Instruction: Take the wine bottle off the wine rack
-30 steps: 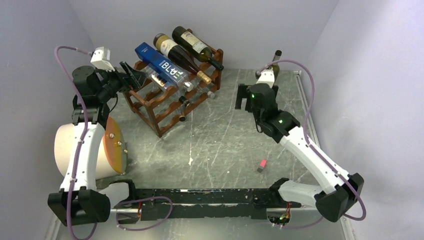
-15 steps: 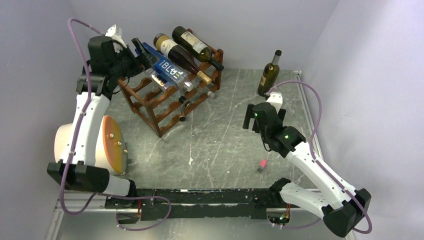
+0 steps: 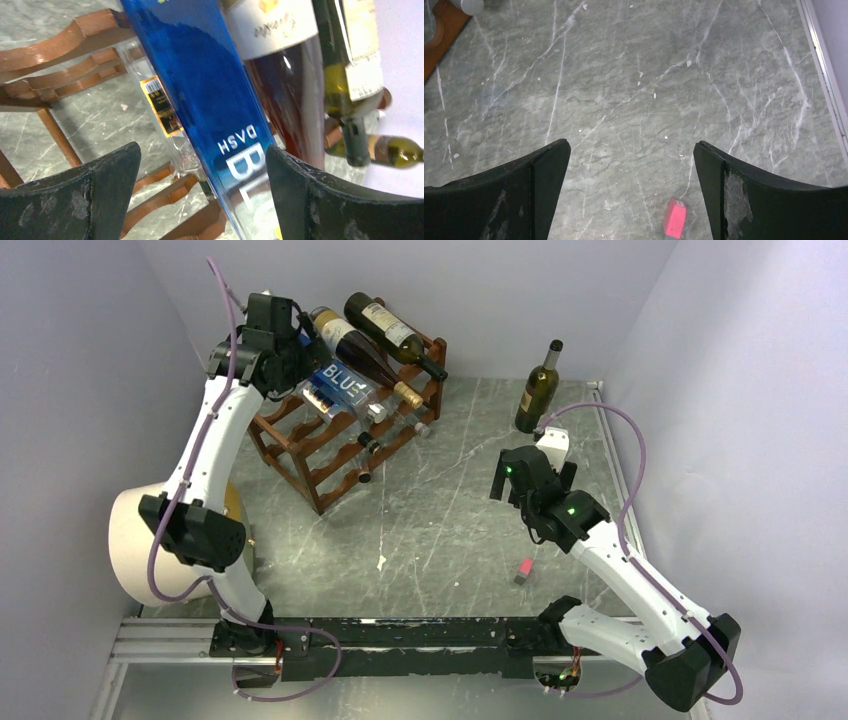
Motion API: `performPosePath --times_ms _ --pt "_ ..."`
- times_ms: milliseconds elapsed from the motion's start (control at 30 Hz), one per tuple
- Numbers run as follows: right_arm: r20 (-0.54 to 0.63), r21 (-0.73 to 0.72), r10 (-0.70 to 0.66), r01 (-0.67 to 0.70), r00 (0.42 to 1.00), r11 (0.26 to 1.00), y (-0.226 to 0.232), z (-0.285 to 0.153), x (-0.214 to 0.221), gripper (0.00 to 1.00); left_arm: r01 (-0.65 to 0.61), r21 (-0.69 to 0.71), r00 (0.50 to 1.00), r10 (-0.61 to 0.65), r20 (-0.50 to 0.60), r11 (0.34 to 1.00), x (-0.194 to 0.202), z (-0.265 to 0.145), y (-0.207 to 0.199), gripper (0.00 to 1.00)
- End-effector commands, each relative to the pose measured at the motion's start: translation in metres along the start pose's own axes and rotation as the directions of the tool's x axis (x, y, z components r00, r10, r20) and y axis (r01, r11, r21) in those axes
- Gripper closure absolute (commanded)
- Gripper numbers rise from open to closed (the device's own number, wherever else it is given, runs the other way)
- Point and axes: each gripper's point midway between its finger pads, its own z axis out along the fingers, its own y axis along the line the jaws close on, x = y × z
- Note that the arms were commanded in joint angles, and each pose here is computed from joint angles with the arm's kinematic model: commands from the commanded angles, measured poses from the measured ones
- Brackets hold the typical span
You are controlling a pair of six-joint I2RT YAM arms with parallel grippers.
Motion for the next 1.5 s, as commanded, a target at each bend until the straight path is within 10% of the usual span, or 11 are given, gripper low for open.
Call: performPosePath --times_ms 0,933,1467 --pt "0.037 0.007 0.015 -0.016 0.999 1.0 -0.001 -0.002 -0.009 0.0 0.071 -0.103 0.994 -0.062 0.087 0.992 -0.02 0.002 0.009 0.02" --pt "0.019 0.037 -0.025 0.024 1.0 0.999 -0.002 0.006 -0.004 0.0 0.202 -0.134 0.974 -0.184 0.136 0.97 -0.018 0.054 -0.013 0.02" --pt "0.004 0.05 -0.042 0.041 0.999 0.998 -0.001 0.009 -0.002 0.0 0.191 -0.161 0.978 -0.174 0.112 0.968 -0.004 0.068 -0.011 0.27"
